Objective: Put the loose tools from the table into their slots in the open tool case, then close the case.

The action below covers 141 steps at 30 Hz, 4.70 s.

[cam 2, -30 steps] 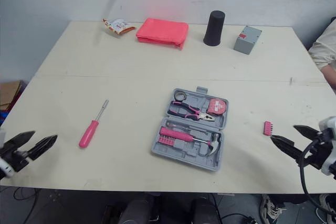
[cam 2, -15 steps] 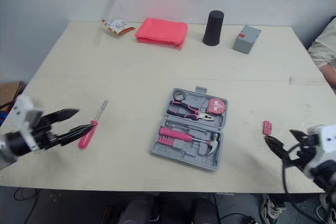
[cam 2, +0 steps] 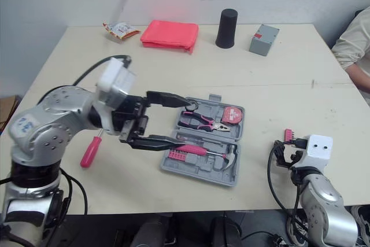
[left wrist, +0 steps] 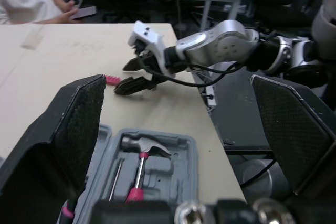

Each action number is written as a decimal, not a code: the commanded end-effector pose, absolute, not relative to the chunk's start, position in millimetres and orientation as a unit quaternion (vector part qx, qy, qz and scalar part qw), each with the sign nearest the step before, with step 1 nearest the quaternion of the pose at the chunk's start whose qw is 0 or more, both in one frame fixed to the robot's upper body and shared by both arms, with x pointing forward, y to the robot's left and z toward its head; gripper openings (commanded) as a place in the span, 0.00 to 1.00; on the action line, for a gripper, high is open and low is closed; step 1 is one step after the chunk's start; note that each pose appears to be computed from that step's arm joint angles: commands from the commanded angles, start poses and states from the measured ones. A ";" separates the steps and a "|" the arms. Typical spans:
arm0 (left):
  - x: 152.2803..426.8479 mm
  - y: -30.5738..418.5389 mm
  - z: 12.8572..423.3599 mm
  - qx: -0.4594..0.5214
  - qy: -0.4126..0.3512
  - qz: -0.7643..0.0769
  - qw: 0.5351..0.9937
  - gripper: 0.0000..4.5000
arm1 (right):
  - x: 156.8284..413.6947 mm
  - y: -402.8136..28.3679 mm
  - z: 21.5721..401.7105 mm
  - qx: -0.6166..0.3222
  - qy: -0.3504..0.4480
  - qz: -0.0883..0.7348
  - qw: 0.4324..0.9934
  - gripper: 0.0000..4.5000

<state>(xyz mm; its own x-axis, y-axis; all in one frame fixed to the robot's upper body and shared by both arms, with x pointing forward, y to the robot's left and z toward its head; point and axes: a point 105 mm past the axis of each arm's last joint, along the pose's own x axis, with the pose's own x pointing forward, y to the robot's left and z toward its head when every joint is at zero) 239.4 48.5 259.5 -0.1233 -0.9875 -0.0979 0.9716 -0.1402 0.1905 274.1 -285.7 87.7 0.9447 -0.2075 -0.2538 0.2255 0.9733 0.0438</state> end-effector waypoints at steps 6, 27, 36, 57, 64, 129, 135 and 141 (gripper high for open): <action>238.5 36.6 259.5 0.122 -0.058 -0.768 0.626 0.99 | 284.1 -285.3 91.1 0.029 0.109 -0.124 0.986 1.00; 235.7 34.7 261.4 0.122 -0.061 -0.775 0.617 1.00 | 284.8 -293.2 85.4 0.025 0.114 -0.153 0.981 0.29; 242.9 45.6 247.6 0.154 -0.036 -0.754 0.638 1.00 | 296.8 -276.0 140.1 -0.051 0.042 -0.006 0.998 0.16; 245.0 97.6 174.7 0.260 0.080 -0.697 0.663 1.00 | 242.3 -103.1 137.0 -0.190 0.172 0.563 0.785 0.16; 247.0 95.3 174.1 0.265 0.074 -0.693 0.666 1.00 | 251.4 -107.9 127.2 -0.219 0.193 0.540 0.790 0.16; 256.4 102.2 181.0 0.185 0.056 -0.615 0.764 1.00 | 261.1 -133.7 133.3 -0.128 0.104 0.547 0.821 0.02; 248.1 177.7 189.8 0.039 0.055 -0.441 0.895 1.00 | 251.2 -197.2 176.9 -0.100 0.107 0.496 0.856 0.53; 198.2 294.4 166.1 0.005 0.102 -0.191 0.976 1.00 | 243.0 -277.6 181.5 -0.112 0.157 0.392 0.900 0.98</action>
<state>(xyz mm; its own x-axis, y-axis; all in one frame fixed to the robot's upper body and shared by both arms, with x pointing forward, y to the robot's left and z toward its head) 208.4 270.6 155.9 0.8482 -0.4724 -0.2395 0.4705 0.8797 -0.0689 245.1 -265.2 169.6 0.6163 0.6892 -0.3810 -0.7535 0.6568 -0.0306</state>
